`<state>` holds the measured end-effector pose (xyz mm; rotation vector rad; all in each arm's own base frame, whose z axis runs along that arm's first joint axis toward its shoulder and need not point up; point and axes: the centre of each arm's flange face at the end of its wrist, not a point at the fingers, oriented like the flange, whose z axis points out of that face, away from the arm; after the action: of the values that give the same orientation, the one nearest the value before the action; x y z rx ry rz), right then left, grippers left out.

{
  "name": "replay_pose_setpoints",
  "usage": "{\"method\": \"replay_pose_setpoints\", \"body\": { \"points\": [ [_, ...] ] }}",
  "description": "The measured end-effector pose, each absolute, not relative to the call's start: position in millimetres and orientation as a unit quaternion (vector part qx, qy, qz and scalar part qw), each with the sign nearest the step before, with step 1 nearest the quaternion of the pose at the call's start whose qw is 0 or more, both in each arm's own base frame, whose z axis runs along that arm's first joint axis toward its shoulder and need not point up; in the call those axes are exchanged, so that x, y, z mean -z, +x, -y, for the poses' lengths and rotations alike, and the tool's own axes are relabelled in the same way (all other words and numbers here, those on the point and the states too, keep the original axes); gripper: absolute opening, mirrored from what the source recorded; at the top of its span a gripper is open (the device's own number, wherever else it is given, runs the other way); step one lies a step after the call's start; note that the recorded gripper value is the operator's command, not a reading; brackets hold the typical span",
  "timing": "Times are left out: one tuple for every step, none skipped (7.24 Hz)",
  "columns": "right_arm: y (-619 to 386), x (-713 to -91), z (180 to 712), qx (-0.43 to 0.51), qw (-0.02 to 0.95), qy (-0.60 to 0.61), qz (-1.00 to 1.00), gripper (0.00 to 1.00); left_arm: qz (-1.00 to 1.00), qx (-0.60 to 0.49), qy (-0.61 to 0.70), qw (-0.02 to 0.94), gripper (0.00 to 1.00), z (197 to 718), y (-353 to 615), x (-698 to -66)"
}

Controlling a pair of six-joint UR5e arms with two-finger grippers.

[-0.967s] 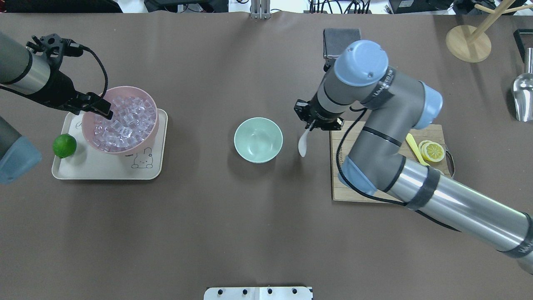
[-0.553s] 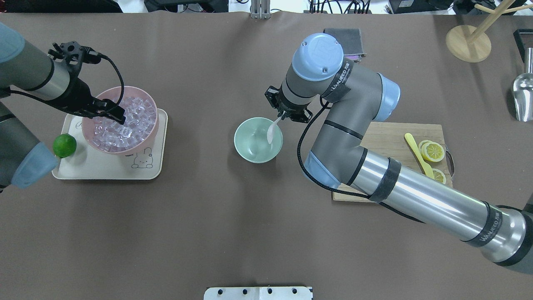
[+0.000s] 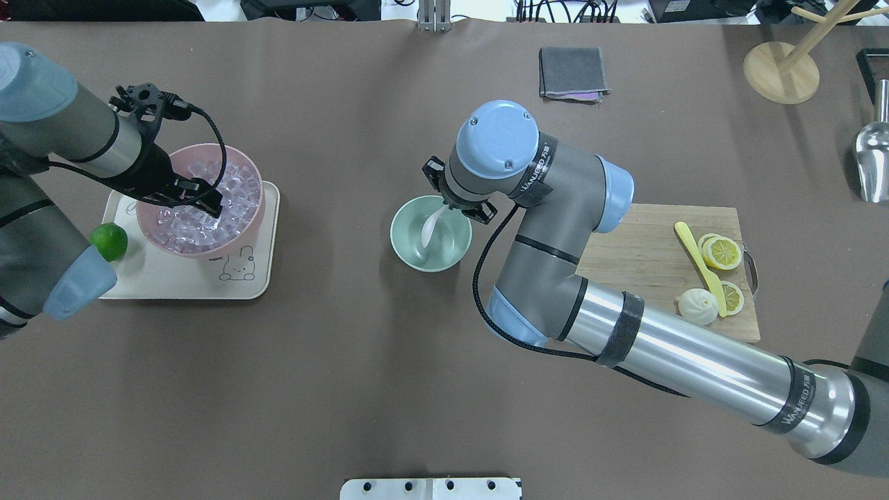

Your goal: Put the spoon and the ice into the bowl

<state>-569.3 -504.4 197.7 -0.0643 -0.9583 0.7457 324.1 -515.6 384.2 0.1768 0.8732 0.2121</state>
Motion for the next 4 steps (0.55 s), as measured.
{"method": "replay_pose_setpoints", "body": {
  "points": [
    [-570, -198, 504, -0.351, 0.82, -0.028, 0.451, 0.98, -0.421, -0.103, 0.084, 0.897, 0.66, 518, 326, -385],
    [-570, -197, 504, -0.351, 0.82, -0.028, 0.452, 1.0, -0.42, -0.103, 0.083, 0.898, 0.66, 520, 328, -385],
    [-567, -196, 504, -0.349, 0.819, -0.027, 0.455, 1.0, -0.42, -0.103, 0.081, 0.898, 0.66, 521, 330, -387],
    [-556, -197, 506, -0.34, 0.821, -0.026, 0.458, 1.0, -0.419, -0.102, 0.08, 0.899, 0.66, 522, 331, -388]
  ]
}}
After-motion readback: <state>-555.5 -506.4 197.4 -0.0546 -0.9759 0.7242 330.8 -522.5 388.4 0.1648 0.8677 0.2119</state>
